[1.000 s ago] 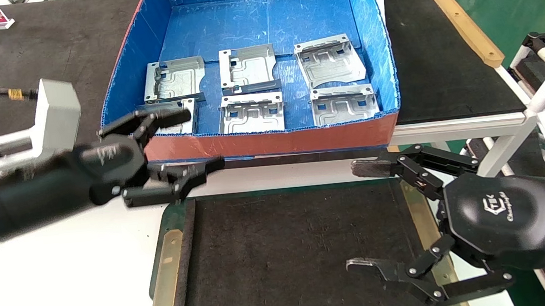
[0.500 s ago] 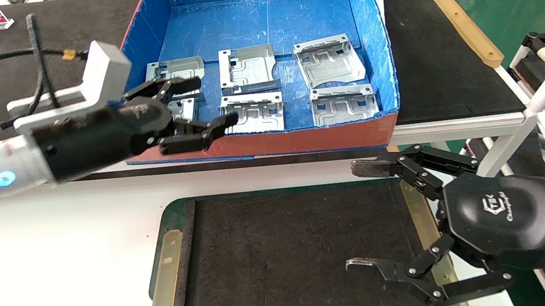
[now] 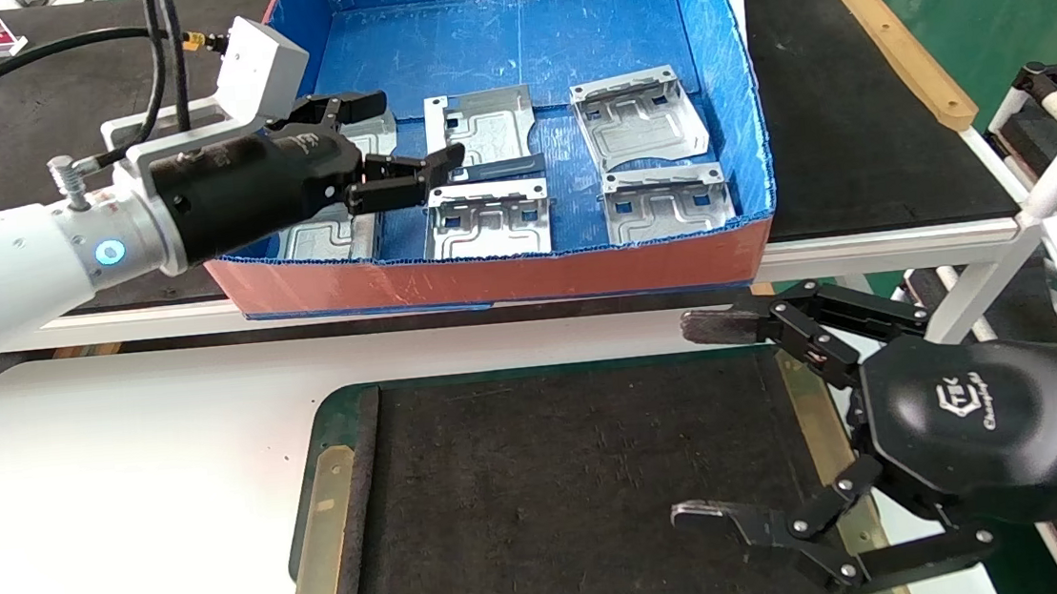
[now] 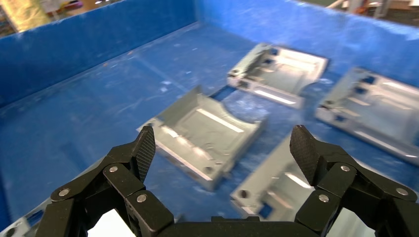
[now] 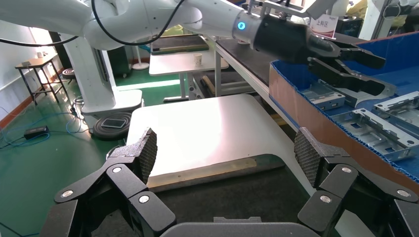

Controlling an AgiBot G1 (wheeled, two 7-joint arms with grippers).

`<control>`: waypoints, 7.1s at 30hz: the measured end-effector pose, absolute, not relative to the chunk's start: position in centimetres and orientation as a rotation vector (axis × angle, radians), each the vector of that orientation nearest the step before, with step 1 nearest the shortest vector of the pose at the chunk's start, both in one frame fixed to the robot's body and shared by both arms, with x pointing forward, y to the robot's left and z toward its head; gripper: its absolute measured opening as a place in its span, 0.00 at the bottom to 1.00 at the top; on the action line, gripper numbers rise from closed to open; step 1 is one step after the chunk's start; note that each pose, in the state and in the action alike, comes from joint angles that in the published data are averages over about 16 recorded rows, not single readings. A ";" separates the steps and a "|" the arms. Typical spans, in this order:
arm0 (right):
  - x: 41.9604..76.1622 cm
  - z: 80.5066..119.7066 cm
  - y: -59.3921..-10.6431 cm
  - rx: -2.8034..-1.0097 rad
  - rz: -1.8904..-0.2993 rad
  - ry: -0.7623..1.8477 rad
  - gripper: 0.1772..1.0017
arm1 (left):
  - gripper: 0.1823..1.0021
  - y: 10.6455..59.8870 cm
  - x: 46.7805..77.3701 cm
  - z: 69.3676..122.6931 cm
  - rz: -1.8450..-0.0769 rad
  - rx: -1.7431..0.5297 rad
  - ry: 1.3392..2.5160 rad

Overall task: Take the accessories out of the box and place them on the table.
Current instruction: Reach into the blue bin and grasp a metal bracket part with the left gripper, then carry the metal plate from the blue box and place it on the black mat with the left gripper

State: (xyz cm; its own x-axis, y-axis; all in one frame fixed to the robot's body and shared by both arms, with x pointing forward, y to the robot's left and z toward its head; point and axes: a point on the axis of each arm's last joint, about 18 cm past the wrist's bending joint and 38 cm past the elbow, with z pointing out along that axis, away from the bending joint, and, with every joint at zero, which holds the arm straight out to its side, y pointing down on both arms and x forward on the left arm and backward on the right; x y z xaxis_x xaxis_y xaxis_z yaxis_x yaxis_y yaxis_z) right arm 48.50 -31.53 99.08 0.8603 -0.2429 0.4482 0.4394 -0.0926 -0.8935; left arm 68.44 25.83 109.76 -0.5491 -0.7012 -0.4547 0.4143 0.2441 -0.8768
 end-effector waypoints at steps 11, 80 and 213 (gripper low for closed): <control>48.5 99.1 -31.5 -1.564 -0.574 -0.160 1.00 | 1.00 24.9 71.5 111.1 -1.431 -0.368 1.527; 48.5 99.1 -31.5 -1.564 -0.574 -0.159 0.54 | 0.62 20.6 76.6 110.3 -1.281 -0.528 1.472; 48.5 99.1 -31.5 -1.564 -0.574 -0.159 1.00 | 0.12 4.5 70.3 86.6 -1.134 0.257 1.932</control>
State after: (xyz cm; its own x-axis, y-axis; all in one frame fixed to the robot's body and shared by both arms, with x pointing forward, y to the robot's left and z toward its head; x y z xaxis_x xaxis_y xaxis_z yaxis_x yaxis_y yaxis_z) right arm 48.50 -31.54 99.08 0.8603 -0.2434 0.4480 0.4392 -0.0923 -0.8936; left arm 70.35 4.50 86.57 -0.6106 -0.2306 -0.7577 0.5489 0.5664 -0.6147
